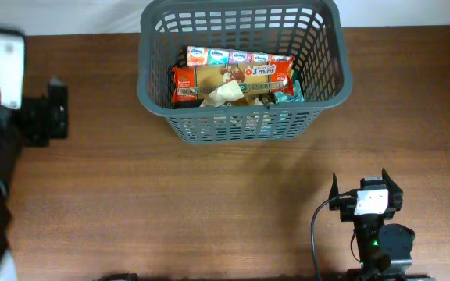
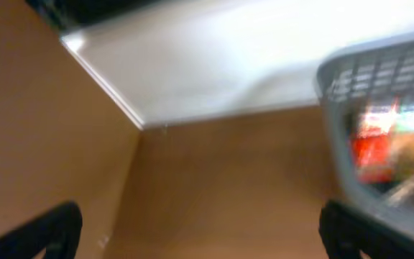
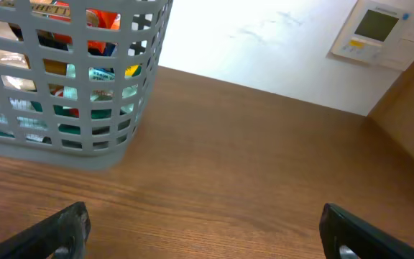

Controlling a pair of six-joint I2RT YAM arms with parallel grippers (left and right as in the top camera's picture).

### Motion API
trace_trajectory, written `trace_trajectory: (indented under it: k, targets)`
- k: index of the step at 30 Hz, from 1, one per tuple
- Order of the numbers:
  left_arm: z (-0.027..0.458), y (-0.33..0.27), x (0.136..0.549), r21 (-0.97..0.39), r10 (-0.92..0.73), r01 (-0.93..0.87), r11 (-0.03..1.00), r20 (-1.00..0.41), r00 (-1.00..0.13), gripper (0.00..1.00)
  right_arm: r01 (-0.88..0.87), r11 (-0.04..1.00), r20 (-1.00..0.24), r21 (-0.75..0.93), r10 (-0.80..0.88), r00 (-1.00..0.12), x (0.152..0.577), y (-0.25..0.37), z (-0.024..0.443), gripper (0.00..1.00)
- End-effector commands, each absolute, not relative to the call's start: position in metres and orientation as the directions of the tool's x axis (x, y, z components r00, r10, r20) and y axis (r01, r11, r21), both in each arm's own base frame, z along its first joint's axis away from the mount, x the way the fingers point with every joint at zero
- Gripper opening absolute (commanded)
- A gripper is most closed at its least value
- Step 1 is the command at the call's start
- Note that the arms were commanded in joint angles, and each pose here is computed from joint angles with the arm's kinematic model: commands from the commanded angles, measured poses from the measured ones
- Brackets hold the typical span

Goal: Pack container

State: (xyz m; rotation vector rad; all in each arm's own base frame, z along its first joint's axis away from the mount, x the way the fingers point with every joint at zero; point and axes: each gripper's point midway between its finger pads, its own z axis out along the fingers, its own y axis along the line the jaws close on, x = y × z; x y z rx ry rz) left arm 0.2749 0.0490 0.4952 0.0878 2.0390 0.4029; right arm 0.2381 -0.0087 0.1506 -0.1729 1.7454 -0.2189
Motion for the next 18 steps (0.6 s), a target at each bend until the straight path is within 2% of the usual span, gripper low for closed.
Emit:
trace_trajectory:
  k: [1,3,12,18]
  targets:
    - [0.446,0.028,0.281,-0.042,-0.111,-0.163,0.986,-0.889,-0.444,0.99,0.029,0.970,-0.955,-0.241,-0.231,-0.186,0.238,-0.013,0.149,0.99]
    - [0.428,0.026,0.284,-0.123,-0.182,-0.175,0.977,-0.908,-0.378,0.99,0.029,0.970,-0.955,-0.241,-0.231,-0.186,0.238,-0.013,0.149,0.99]
    - [0.339,0.036,0.265,-0.138,-0.168,-0.207,0.968,-0.976,-0.136,0.99,0.029,0.970,-0.955,-0.241,-0.231,-0.186,0.238,-0.013,0.149,0.99]
    - [0.244,0.034,0.244,-0.144,-0.168,-0.196,0.970,-0.979,-0.114,0.99,0.029,0.970,-0.955,-0.241,-0.231,-0.186,0.238,-0.013,0.149,0.99]
